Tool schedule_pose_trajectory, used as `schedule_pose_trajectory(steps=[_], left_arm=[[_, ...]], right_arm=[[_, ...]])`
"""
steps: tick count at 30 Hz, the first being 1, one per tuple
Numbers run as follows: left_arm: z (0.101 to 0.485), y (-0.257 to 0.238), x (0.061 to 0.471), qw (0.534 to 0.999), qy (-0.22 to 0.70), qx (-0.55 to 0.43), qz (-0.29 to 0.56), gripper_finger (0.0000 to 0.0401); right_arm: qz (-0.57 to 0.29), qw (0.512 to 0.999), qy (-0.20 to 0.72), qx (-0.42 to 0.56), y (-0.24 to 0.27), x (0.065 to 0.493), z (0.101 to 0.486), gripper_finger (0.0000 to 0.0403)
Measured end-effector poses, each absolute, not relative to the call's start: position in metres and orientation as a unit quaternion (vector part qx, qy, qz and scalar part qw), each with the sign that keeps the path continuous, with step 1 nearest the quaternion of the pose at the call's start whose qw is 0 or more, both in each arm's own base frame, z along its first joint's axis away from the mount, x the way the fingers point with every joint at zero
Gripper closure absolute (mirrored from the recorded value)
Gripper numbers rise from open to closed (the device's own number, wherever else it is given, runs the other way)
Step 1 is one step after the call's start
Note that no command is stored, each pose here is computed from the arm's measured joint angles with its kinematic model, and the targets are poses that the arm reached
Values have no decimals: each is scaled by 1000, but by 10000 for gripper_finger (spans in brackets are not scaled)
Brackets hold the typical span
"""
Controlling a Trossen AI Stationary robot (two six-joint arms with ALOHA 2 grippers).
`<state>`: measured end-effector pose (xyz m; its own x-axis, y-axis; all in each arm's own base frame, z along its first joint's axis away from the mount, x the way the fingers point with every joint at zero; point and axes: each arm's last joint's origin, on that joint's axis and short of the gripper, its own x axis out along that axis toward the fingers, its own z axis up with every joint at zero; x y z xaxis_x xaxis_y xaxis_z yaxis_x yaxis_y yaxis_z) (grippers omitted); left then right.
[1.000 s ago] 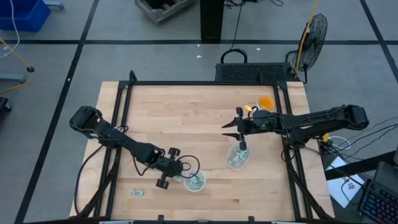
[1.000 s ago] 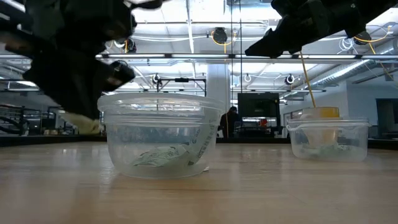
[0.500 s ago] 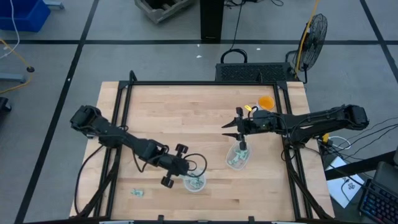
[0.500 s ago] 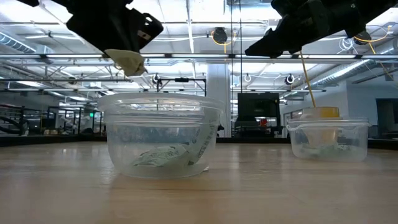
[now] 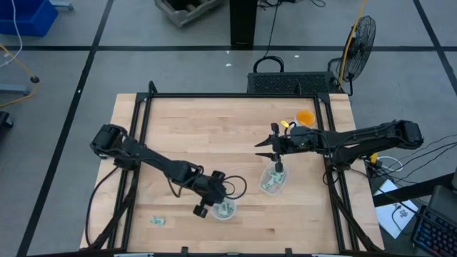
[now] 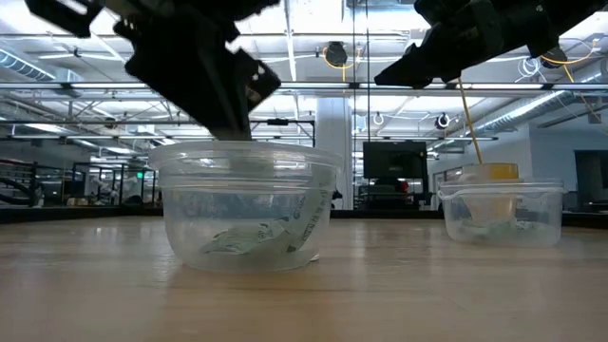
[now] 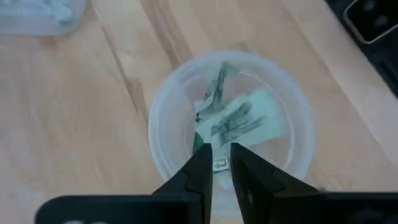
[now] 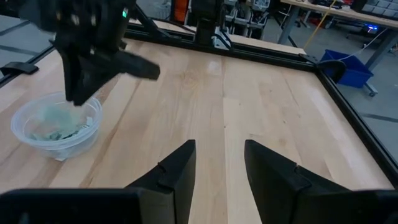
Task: Pick and place items into bin
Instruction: Put the Stevia packet into the left transparent bin, then put the Stevia packet into the right transparent bin
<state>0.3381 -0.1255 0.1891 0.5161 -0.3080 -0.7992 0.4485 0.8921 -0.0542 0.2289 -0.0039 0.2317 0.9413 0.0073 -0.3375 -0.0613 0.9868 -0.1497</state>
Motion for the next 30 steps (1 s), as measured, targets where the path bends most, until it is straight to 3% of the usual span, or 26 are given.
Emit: schedule_pose_trajectory(steps=[9, 18, 26, 30], left_arm=[[173, -129, 348, 874, 442, 44, -199, 324], [209, -122, 329, 875, 447, 27, -184, 333], [247, -119, 277, 825, 541, -121, -105, 366], [243, -131, 252, 767, 618, -170, -36, 368]], right_arm=[[18, 982, 171, -79, -4, 229, 232, 271], [18, 982, 172, -79, -4, 229, 232, 271], [18, 981, 175, -79, -4, 229, 231, 271], [18, 980, 180, -79, -4, 228, 230, 271]])
